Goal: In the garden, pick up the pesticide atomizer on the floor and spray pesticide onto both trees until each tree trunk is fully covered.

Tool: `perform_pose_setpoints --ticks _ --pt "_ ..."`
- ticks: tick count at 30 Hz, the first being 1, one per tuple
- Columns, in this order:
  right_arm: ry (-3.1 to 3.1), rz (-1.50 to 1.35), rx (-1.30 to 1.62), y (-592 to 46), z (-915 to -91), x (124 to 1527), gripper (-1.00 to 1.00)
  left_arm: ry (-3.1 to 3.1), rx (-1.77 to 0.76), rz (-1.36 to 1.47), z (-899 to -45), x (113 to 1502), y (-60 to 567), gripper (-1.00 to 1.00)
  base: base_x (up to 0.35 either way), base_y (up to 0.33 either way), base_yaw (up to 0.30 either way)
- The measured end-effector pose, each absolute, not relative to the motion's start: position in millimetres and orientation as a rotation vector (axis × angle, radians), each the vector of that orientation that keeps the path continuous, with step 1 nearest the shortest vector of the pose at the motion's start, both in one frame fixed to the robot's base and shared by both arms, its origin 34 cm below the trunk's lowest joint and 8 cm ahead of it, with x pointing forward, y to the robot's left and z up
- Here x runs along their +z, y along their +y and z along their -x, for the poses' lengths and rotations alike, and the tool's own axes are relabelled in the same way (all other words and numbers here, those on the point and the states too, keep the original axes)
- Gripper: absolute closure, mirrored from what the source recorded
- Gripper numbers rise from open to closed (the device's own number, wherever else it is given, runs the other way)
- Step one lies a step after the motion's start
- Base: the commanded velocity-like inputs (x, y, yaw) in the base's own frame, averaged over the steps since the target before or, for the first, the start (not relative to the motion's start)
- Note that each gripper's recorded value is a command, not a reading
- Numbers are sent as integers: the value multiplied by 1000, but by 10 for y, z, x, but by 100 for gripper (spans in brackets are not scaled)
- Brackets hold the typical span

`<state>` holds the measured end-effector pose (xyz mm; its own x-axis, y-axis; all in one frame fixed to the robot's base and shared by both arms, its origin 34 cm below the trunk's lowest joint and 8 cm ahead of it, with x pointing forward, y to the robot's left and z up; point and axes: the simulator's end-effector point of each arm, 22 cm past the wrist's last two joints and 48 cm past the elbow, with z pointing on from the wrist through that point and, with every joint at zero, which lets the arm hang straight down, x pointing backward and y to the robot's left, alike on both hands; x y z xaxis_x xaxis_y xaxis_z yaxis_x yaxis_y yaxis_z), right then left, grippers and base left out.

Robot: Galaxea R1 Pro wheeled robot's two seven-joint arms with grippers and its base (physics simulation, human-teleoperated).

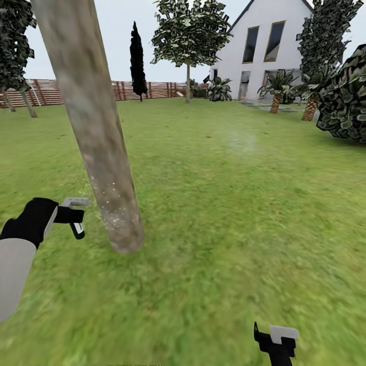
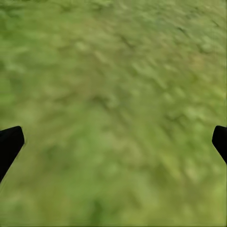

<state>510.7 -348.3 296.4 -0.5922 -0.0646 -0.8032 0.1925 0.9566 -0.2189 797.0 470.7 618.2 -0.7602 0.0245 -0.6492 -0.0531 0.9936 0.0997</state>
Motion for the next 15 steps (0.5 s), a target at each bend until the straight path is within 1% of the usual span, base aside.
perform_pose_setpoints --ticks 3,15 --pt "2177 -90 -354 -3485 -5109 2967 -100 2430 140 15 -7971 6179 4687 100 49 -194 88" --pt "2177 -90 -354 -3485 -5109 2966 -100 2418 138 14 -7995 6217 4667 100 10 -269 1"
